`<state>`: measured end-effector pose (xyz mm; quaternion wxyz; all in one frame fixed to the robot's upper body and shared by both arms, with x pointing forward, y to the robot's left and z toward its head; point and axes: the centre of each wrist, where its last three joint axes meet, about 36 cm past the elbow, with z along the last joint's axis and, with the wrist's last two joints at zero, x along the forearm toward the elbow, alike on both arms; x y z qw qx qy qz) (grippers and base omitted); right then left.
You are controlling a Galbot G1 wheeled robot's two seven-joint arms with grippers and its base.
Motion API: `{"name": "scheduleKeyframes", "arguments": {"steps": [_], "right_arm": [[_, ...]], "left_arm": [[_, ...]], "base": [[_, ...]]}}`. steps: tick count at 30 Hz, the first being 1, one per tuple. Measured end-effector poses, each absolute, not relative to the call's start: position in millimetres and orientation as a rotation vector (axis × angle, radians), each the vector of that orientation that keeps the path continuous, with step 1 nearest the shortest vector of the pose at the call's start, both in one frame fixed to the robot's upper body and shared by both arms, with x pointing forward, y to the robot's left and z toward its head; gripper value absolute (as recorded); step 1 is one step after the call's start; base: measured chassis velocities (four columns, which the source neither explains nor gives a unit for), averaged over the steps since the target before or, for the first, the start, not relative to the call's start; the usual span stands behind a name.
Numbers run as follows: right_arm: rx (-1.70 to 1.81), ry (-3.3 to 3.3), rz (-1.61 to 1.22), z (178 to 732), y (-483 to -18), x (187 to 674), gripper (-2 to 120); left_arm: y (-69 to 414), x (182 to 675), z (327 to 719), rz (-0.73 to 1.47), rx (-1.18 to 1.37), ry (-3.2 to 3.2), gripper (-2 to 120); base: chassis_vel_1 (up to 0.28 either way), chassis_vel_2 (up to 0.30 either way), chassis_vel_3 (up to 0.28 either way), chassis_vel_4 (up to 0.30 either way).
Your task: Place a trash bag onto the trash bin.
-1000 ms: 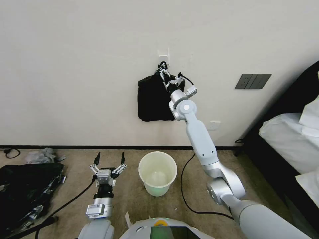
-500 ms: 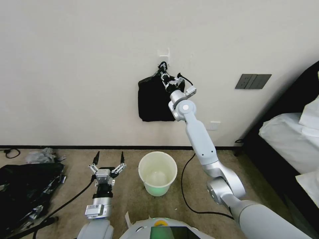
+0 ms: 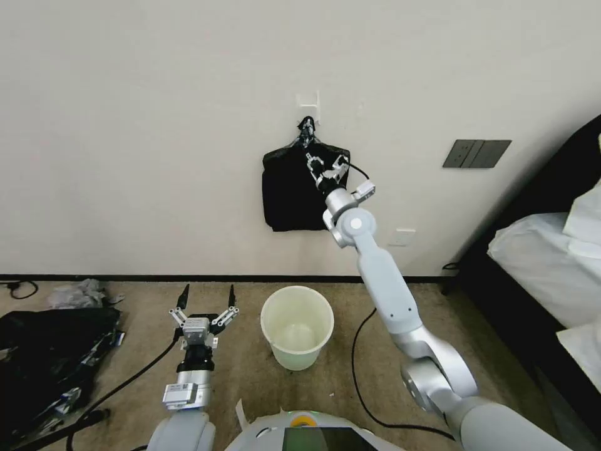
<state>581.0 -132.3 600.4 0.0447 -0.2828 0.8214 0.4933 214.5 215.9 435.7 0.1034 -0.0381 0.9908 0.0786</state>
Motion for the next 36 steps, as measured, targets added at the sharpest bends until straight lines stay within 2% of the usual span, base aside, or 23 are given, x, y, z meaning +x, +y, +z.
{"name": "scheduleKeyframes", "arguments": {"steps": [10, 12, 13, 16, 17, 19, 20, 23, 24, 27, 29, 32, 33, 36], "right_arm": [[-0.871, 2.458, 1.562, 605.4, -135.3, 581.7, 0], [-0.865, 2.438, 1.596, 609.5, -135.5, 589.1, 10], [-0.865, 2.438, 1.596, 609.5, -135.5, 589.1, 10], [-0.856, 2.434, 1.615, 610.8, -136.3, 597.5, 25], [-0.856, 2.434, 1.615, 610.8, -136.3, 597.5, 25], [-0.854, 2.437, 1.615, 610.1, -137.0, 600.2, 35], [-0.854, 2.437, 1.615, 610.1, -137.0, 600.2, 35], [-0.859, 2.44, 1.609, 611.1, -137.6, 603.1, 50], [-0.859, 2.44, 1.609, 611.1, -137.6, 603.1, 50], [-0.87, 2.44, 1.606, 613.0, -136.8, 603.4, 64], [-0.872, 2.441, 1.605, 613.1, -136.7, 603.3, 68], [-0.876, 2.445, 1.604, 611.8, -136.2, 603.9, 82], [-0.876, 2.445, 1.604, 611.8, -136.2, 603.9, 82], [-0.886, 2.439, 1.597, 615.9, -134.6, 608.2, 96]], "left_arm": [[215.3, 213.9, 436.5, 0.23, -0.111, 2.923, 100], [215.6, 212.7, 437.4, 0.232, -0.113, 2.924, 100], [215.6, 212.7, 437.4, 0.232, -0.113, 2.924, 100], [216.8, 210.7, 438.7, 0.237, -0.118, 2.925, 100], [216.8, 210.7, 438.7, 0.237, -0.118, 2.925, 100], [217.3, 210.2, 439.7, 0.238, -0.123, 2.923, 100], [217.3, 210.2, 439.7, 0.238, -0.123, 2.923, 100], [217.9, 210.5, 441.4, 0.239, -0.127, 2.918, 100], [217.9, 210.5, 441.4, 0.239, -0.127, 2.918, 100], [217.4, 210.3, 442.2, 0.235, -0.13, 2.916, 100], [217.2, 210.0, 442.3, 0.234, -0.132, 2.916, 100], [216.6, 208.2, 442.3, 0.23, -0.134, 2.919, 100], [216.6, 208.2, 442.3, 0.23, -0.134, 2.919, 100], [216.6, 208.1, 442.5, 0.231, -0.134, 2.918, 100]], "base": [[0.0, 0.0, 0.0, 0.0], [0.0, 0.0, 0.0, 0.0], [0.0, 0.0, 0.0, 0.0], [0.0, 0.0, 0.0, 0.0], [0.0, 0.0, 0.0, 0.0], [0.0, 0.0, 0.0, 0.0], [0.0, 0.0, 0.0, 0.0], [0.0, 0.0, 0.0, 0.0], [0.0, 0.0, 0.0, 0.0], [0.0, 0.0, 0.0, 0.0], [0.0, 0.0, 0.0, 0.0], [0.0, 0.0, 0.0, 0.0], [0.0, 0.0, 0.0, 0.0], [0.0, 0.0, 0.0, 0.0]]}}
